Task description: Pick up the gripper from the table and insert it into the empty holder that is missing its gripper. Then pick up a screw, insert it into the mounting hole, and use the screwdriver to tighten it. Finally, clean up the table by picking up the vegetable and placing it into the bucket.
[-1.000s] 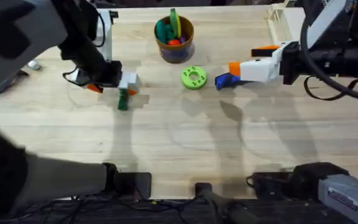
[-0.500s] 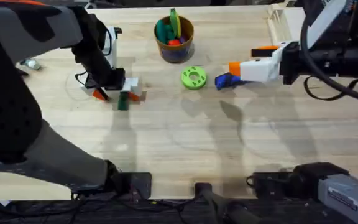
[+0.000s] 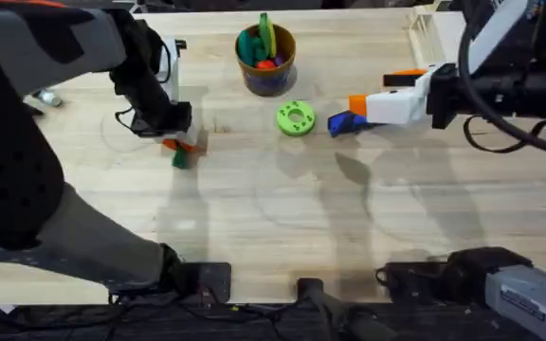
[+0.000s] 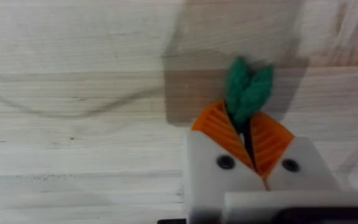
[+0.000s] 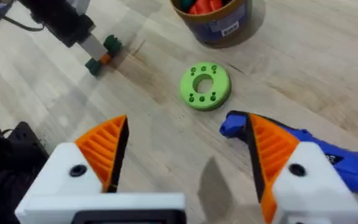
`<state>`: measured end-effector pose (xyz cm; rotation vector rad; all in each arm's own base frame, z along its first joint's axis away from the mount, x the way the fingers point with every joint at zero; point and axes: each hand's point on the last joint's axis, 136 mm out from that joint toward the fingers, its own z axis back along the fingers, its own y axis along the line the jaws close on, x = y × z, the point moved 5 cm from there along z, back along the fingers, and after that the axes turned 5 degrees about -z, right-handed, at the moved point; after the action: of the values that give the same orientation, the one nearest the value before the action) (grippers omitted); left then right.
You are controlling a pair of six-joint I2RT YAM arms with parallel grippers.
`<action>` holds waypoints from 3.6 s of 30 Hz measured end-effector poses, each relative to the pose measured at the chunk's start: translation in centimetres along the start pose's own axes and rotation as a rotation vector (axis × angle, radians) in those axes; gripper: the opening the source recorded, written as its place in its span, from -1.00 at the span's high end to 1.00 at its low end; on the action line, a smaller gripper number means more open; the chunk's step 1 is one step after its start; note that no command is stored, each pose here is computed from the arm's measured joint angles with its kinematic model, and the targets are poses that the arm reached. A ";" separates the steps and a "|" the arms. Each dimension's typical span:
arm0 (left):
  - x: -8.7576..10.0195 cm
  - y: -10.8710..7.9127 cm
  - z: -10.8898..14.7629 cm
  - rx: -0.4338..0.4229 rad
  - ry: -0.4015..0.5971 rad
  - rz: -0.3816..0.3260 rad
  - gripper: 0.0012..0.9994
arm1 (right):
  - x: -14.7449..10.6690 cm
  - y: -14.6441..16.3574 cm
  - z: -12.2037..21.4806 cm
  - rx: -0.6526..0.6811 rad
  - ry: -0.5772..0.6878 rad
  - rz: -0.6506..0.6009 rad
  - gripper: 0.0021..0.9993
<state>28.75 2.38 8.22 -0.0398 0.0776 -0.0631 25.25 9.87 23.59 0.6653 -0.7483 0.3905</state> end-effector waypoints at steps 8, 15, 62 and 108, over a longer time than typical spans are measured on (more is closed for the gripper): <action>0.1 0.0 -0.1 -0.001 -0.003 0.003 0.97 | 0.0 0.0 0.0 0.000 0.000 0.000 -0.98; 0.7 0.0 0.7 -0.008 -0.028 0.002 0.97 | 0.0 0.0 0.0 0.000 0.000 0.000 -0.98; 16.5 -16.5 9.1 -0.089 -0.574 -0.422 0.97 | 0.0 0.0 0.0 0.000 0.000 0.000 -0.99; -8.3 -10.2 16.5 -0.014 -0.675 -0.324 -0.98 | -5.6 5.0 7.6 -0.116 0.012 -0.004 -0.99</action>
<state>21.18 -6.61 25.76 -0.0851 -0.6053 -0.3693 14.96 7.85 25.73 0.5548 -0.7528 0.3442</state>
